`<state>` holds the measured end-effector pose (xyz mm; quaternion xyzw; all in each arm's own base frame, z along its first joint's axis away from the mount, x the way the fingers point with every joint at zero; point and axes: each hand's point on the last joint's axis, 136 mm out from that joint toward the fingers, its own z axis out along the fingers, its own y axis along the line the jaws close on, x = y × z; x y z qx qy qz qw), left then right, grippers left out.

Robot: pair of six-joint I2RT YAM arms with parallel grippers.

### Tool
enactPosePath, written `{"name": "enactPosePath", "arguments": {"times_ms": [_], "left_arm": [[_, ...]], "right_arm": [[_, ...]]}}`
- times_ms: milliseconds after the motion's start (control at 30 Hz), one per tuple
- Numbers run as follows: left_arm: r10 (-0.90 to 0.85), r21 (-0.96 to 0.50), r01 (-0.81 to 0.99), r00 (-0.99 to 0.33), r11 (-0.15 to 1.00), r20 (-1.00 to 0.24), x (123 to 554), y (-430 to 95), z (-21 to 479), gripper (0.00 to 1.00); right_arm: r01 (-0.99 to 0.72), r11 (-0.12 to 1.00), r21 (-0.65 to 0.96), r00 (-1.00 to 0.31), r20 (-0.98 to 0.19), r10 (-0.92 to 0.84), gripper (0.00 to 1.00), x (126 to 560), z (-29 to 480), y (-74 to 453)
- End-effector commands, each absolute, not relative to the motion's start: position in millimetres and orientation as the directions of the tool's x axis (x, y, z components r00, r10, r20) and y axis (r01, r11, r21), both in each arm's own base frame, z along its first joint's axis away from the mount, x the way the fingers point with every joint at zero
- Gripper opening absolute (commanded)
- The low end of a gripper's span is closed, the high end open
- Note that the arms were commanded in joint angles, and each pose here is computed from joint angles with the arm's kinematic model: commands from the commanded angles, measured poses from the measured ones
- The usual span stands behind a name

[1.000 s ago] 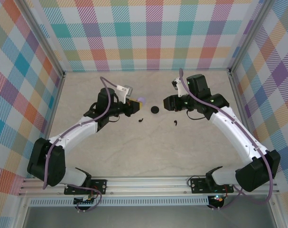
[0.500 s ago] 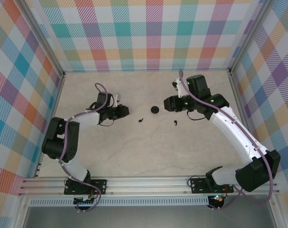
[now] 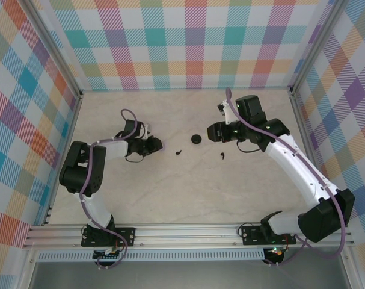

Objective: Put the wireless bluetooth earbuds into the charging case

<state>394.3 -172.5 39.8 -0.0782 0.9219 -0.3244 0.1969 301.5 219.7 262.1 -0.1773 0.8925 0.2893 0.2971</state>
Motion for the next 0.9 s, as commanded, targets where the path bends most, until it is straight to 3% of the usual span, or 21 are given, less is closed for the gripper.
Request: {"name": "enactPosePath", "arguments": {"times_ms": [0, 167, 267, 467, 867], "left_arm": [[-0.291, -0.589, -0.074, -0.914, 0.805, -0.283, 397, -159, 29, 0.37], [-0.286, -0.522, -0.082, -0.902, 0.849, -0.324, 395, -146, 32, 0.64], [-0.262, -0.466, -0.061, -0.887, 0.883, -0.379, 395, -135, 47, 0.72], [-0.208, -0.4, -0.009, -0.864, 0.917, -0.458, 393, -124, 84, 0.76], [-0.164, -0.495, 0.152, -0.827, 0.856, -0.538, 361, -153, 148, 0.75]], "right_arm": [[-0.49, 0.771, 0.406, -0.775, -0.607, -0.173, 0.43, 298, 250, 220], [-0.481, 0.778, 0.404, -0.786, -0.592, -0.179, 0.44, 301, 241, 220], [-0.477, 0.78, 0.405, -0.796, -0.575, -0.189, 0.45, 305, 229, 223], [-0.475, 0.781, 0.405, -0.816, -0.535, -0.218, 0.47, 323, 203, 233], [-0.402, 0.867, 0.296, -0.884, -0.372, -0.283, 0.61, 400, 123, 244]]}}
